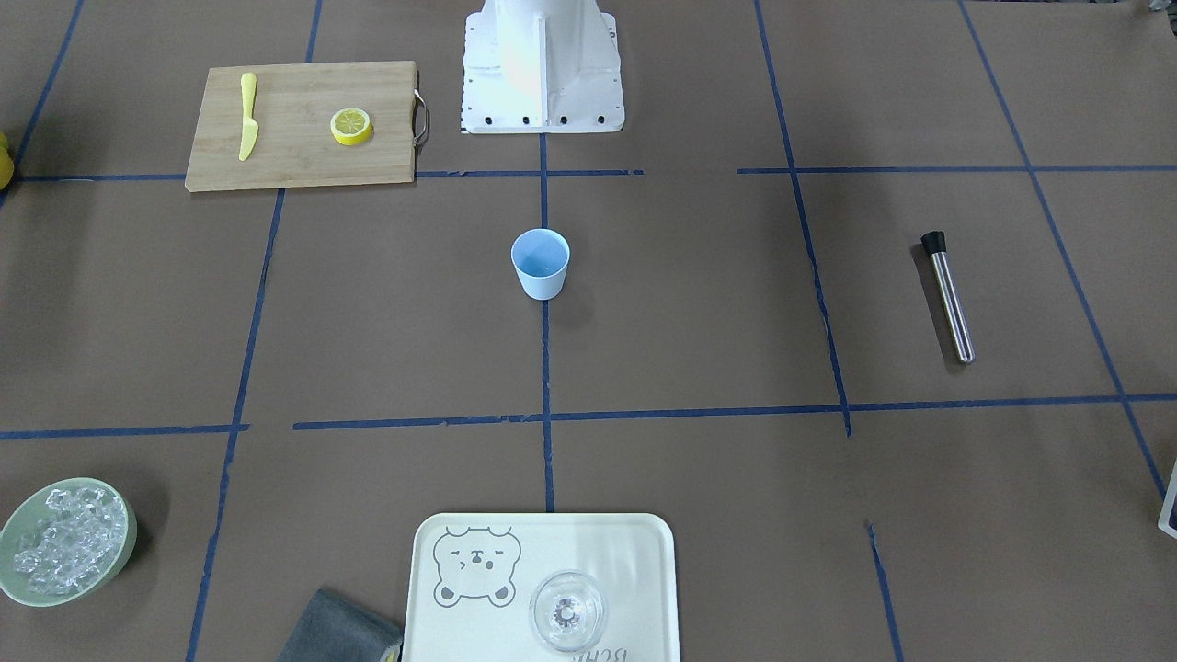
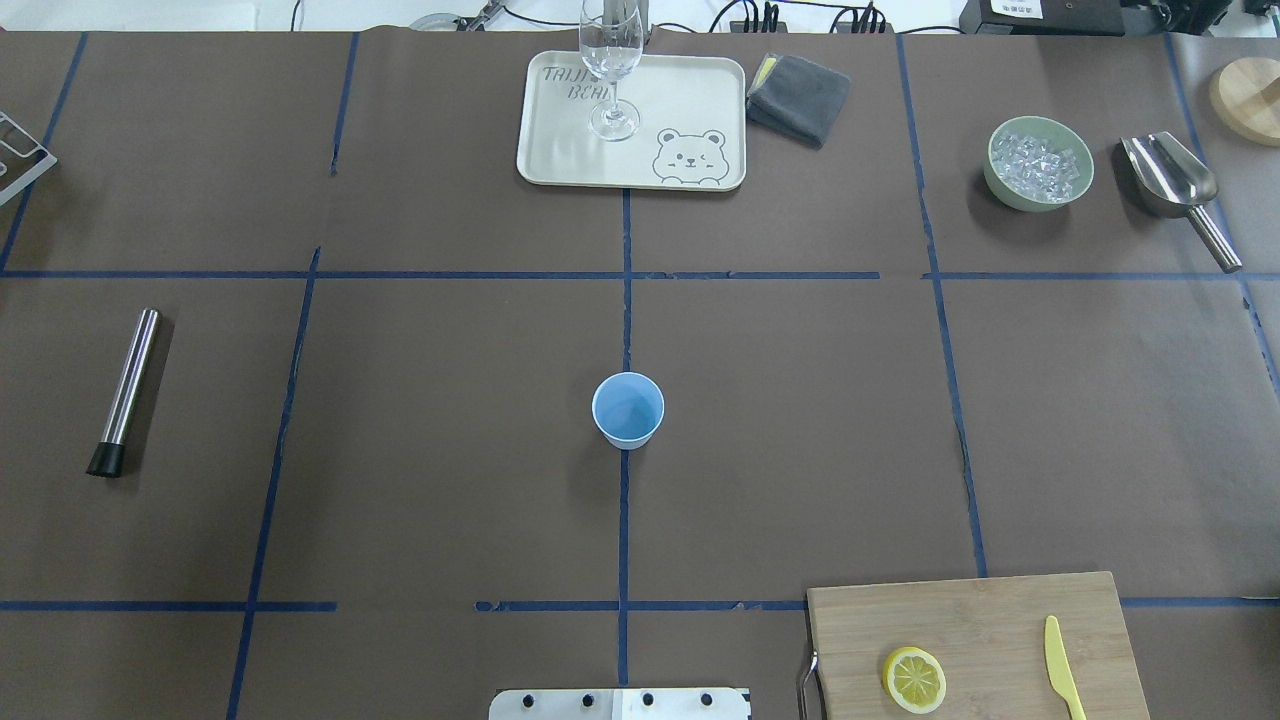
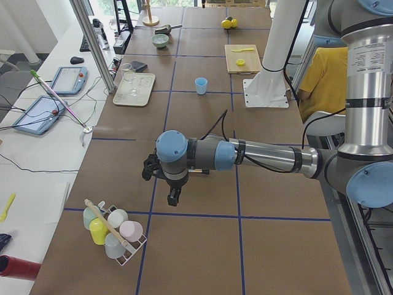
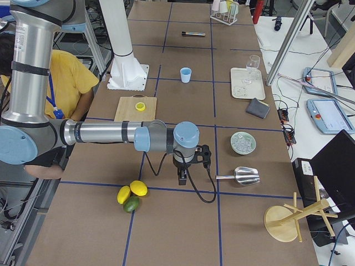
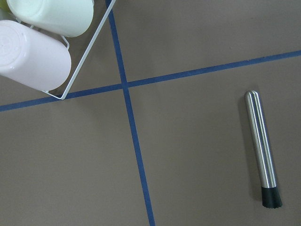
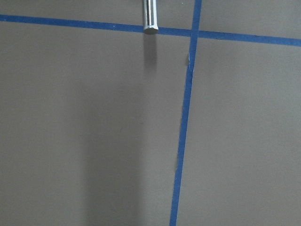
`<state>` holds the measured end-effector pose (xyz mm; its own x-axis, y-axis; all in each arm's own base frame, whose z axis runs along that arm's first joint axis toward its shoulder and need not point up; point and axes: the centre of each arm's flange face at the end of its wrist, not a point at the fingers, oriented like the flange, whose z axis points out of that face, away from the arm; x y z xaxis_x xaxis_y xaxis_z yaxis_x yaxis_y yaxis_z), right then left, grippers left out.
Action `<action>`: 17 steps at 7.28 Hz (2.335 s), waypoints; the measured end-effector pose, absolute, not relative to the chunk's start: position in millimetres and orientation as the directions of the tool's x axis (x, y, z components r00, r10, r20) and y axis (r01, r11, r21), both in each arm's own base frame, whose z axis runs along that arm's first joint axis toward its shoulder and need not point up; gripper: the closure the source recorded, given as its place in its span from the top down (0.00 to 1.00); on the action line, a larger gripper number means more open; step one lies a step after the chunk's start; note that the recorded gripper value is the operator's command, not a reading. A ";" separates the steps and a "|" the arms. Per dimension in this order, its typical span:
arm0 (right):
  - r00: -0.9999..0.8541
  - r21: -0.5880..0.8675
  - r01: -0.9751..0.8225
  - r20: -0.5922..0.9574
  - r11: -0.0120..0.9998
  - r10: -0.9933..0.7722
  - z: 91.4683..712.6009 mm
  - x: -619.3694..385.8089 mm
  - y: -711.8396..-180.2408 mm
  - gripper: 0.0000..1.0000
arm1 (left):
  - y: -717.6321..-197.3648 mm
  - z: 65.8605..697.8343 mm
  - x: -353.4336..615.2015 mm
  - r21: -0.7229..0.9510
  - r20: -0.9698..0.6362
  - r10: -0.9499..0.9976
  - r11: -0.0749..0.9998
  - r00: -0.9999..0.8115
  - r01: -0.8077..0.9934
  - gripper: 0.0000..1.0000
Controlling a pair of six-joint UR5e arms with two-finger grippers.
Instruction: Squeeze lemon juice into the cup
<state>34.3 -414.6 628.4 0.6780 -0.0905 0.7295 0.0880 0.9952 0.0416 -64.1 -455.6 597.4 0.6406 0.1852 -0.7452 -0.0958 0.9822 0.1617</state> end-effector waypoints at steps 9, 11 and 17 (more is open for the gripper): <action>0.607 0.142 0.082 0.778 0.986 -0.162 602.9 22.3 -416.7 1.00 | -455.8 584.4 -64.2 0.185 -0.748 0.202 0.978 0.632 -0.093 1.00; 0.588 0.141 0.060 0.795 0.988 -0.149 584.2 -5.3 -419.6 1.00 | -457.8 580.8 -63.7 0.196 -0.747 0.211 0.976 0.630 -0.094 1.00; 0.540 0.005 -0.009 0.841 1.000 0.000 461.4 -180.5 -356.8 1.00 | -459.1 560.4 -62.2 0.260 -0.732 0.263 0.961 0.629 -0.100 1.00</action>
<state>-180.5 -356.8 461.4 0.5405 0.0002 0.8414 -0.0086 0.9999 0.0053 -62.2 -459.1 560.4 0.6287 0.2630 -0.7318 -0.0995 0.9605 0.2597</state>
